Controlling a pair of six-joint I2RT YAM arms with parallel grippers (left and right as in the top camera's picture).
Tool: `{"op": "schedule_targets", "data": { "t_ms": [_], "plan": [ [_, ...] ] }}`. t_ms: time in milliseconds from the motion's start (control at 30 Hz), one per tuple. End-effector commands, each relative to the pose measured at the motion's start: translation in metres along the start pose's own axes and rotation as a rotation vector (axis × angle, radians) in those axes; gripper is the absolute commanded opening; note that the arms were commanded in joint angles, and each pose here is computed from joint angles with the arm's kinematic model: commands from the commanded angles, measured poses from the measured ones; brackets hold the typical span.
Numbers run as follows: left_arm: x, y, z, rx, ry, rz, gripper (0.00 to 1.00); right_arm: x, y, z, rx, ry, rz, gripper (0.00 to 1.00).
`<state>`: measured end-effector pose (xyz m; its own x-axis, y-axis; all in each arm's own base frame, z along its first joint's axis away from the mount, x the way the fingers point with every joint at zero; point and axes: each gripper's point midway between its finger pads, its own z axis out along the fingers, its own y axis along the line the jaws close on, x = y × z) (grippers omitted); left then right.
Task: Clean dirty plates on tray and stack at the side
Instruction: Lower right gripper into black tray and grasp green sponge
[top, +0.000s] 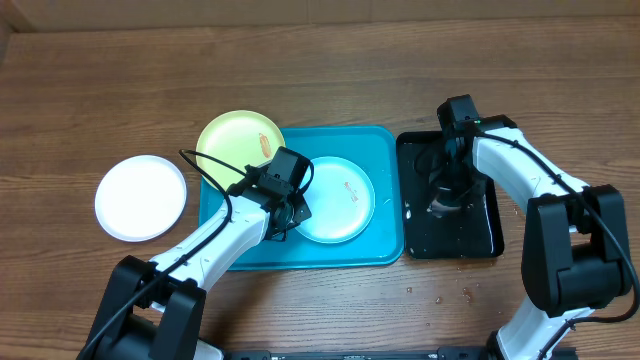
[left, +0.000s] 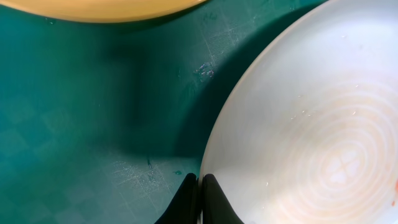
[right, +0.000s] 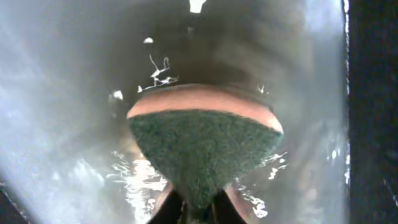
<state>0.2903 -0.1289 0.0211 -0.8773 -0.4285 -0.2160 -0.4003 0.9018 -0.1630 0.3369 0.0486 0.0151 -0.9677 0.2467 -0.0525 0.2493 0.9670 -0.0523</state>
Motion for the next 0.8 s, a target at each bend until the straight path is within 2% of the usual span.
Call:
{"op": "schedule_targets", "data": {
  "t_ms": [0, 333, 567, 767],
  "plan": [
    [-0.007, -0.005, -0.003, 0.0, -0.03, 0.041, 0.04, -0.016, 0.005, -0.024, -0.013, -0.049, -0.015, 0.04],
    [-0.011, -0.002, -0.003, -0.018, -0.049, 0.095, 0.04, -0.018, 0.003, -0.056, 0.0, -0.018, -0.096, 0.04],
    [-0.011, -0.002, -0.003, -0.019, -0.049, 0.095, 0.04, -0.008, 0.001, -0.056, 0.004, 0.023, -0.127, 0.04],
    [-0.011, -0.002, -0.003, -0.018, -0.049, 0.095, 0.04, 0.005, -0.003, -0.037, 0.017, 0.055, -0.127, 0.04]
  ]
}}
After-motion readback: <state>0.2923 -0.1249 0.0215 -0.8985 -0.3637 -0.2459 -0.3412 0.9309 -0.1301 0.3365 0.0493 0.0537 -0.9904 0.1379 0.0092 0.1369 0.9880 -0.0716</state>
